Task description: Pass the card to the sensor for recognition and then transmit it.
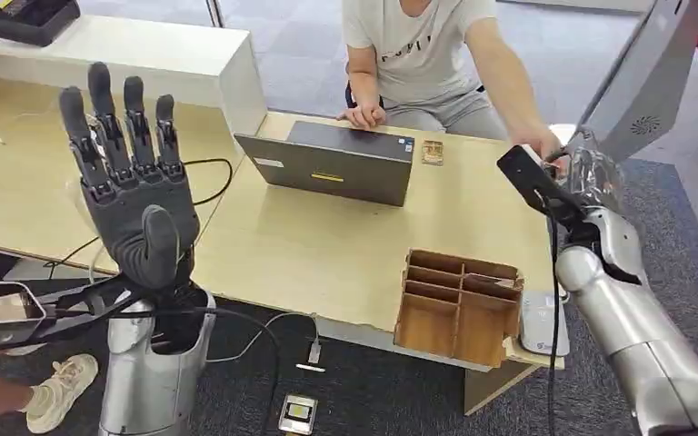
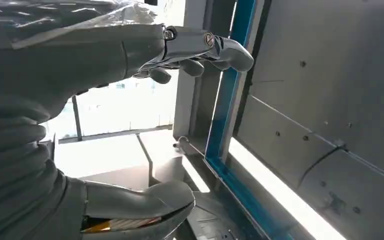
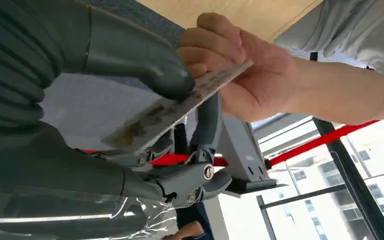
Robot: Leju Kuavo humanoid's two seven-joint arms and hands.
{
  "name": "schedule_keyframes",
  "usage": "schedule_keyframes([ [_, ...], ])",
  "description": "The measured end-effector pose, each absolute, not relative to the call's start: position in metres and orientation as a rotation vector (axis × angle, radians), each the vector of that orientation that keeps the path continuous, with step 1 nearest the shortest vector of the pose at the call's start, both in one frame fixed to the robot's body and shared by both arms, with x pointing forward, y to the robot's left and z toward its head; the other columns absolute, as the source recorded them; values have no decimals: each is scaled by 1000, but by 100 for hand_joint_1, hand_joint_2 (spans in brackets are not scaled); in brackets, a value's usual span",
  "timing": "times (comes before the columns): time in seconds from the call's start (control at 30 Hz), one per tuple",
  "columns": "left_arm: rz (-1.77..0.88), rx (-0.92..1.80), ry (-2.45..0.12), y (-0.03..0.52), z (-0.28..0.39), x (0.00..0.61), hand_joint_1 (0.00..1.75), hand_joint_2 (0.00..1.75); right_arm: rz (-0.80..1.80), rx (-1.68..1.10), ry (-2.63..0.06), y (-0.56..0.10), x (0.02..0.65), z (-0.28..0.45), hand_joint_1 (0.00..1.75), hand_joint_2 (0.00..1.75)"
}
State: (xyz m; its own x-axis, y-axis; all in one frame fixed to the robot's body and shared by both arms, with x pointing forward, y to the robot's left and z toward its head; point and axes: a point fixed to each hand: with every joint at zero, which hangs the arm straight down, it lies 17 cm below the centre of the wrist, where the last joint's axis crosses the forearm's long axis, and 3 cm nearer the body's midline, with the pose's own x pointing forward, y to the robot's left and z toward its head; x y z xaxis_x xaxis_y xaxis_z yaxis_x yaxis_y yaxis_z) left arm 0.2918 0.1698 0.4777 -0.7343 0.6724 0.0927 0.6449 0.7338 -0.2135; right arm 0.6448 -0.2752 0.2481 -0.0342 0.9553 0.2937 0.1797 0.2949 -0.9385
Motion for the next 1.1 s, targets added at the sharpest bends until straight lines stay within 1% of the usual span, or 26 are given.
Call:
schedule_keyframes([
  [0.5, 286, -1005, -2765, 177, 472, 297, 0, 175, 906, -1079, -1498, -264, 645, 241, 175, 175],
  [0.7, 309, -983, -2756, 181, 468, 299, 0, 175, 848, -1052, -1552, -266, 644, 246, 175, 175],
  [0.9, 339, -934, -2748, 185, 463, 303, 0, 175, 726, -1022, -1583, -291, 637, 244, 175, 175],
  [1.1, 382, -851, -2744, 194, 457, 303, 0, 175, 626, -1015, -1583, -327, 614, 225, 175, 175],
])
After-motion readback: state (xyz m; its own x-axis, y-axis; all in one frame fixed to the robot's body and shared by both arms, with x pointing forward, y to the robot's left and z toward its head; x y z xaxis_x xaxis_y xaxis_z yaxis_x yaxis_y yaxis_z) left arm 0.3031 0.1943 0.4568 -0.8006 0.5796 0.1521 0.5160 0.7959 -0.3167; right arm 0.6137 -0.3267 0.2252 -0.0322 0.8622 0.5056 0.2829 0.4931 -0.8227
